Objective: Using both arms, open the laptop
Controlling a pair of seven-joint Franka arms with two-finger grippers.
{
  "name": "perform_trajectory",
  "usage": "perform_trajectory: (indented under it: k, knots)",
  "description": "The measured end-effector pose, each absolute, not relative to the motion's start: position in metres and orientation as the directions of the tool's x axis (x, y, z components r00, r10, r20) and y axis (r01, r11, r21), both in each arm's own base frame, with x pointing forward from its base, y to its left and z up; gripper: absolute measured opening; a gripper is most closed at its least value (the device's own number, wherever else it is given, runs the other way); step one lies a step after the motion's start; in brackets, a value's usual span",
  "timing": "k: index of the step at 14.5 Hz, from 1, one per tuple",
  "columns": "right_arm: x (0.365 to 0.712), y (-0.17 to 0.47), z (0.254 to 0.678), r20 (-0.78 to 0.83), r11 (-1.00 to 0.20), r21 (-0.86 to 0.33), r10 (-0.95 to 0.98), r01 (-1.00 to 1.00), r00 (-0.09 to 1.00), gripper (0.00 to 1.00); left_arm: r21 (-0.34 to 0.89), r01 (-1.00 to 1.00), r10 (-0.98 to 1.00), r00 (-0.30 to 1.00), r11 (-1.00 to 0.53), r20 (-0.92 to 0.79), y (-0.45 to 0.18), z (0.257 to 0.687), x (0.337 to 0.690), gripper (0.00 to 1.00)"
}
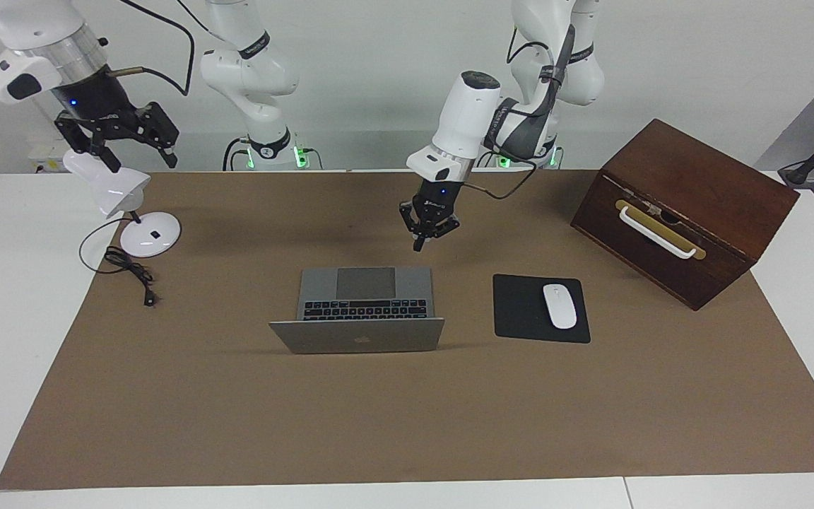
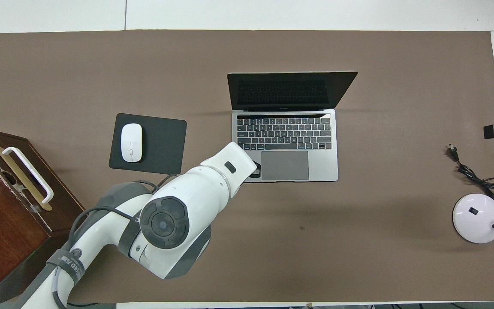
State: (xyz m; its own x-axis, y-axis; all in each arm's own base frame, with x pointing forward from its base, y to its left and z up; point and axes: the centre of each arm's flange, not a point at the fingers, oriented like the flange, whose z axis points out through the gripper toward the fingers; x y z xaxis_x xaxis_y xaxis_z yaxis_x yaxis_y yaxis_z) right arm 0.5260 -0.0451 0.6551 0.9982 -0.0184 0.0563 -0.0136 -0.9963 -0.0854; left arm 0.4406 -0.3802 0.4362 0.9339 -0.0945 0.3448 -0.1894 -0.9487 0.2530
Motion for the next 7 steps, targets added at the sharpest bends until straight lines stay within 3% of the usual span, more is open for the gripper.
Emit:
perform_trajectory:
  k: [7]
  knots:
    - [0.53, -0.03, 0.631, 0.063, -0.993, -0.088, -0.08, -0.075, 0.995, 1.0, 0.14, -0.205, -0.174, 0.963, -0.969, 0.207, -0.337, 0.484, 0.484, 0.01]
